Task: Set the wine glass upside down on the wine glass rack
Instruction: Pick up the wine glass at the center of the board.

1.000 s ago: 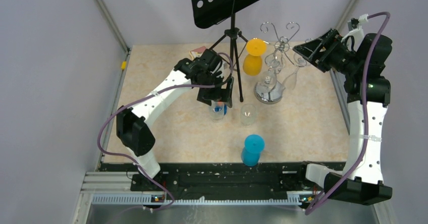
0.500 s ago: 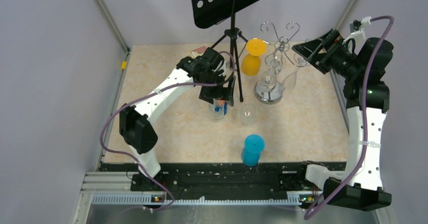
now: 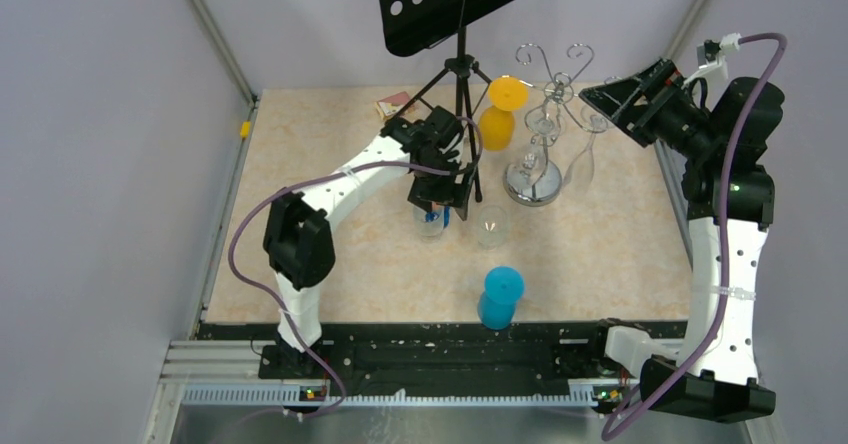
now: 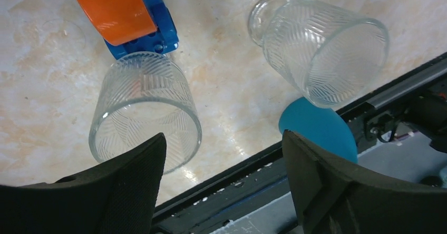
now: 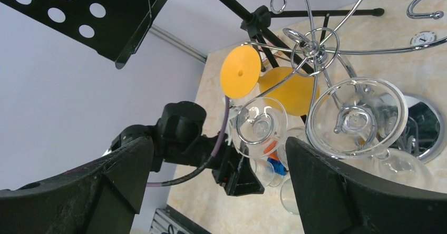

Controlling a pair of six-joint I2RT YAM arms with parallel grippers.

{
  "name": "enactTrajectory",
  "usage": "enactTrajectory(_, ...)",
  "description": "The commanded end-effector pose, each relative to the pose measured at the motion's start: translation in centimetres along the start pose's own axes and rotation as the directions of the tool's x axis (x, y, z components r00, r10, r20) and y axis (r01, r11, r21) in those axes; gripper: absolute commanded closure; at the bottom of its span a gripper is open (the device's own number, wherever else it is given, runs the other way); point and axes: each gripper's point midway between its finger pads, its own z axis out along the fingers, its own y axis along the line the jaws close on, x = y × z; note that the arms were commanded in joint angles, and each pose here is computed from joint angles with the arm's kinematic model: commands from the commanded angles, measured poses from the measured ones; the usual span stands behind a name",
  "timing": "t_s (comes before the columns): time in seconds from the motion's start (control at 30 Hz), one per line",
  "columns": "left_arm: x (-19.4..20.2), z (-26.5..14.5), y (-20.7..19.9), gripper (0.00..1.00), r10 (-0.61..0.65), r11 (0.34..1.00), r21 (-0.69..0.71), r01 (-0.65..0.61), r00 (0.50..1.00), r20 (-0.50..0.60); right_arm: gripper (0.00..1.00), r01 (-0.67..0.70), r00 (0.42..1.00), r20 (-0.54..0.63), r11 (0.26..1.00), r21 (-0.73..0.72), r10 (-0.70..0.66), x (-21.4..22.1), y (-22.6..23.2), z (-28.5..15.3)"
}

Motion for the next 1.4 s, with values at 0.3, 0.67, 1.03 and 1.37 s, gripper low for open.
enactTrajectory(0.3,1.3,4.7,2.6,0.52,0.058,0.987,-0.140,-0.074,0.991,-0.117,0.01,0.062,0.997,0.048,0.998,-0.023,-0.060,-1.0,1.9,-1.6)
enactTrajectory(0.67,1.8,3.7,2.7,1.00,0.075,0.985,-0.147,-0.091,0.991,-0.113,0.01,0.076,0.995,0.069,0.997,-0.032,-0.073,-1.2,2.1,-1.7)
enactTrajectory(1.03,-0.9,-3.6,-0.2,1.00,0.071,0.994,-0.093,-0.063,0.994,0.081,0.02,0.062,0.996,0.070,0.997,-0.048,-0.059,-1.1,2.0,-1.4)
enactTrajectory(1.37,-3.8,-12.7,-2.7,1.00,0.116,0.993,-0.034,-0.111,0.928,0.353,0.05,0.067,0.996,0.058,0.997,-0.050,-0.064,-0.9,1.8,-1.3)
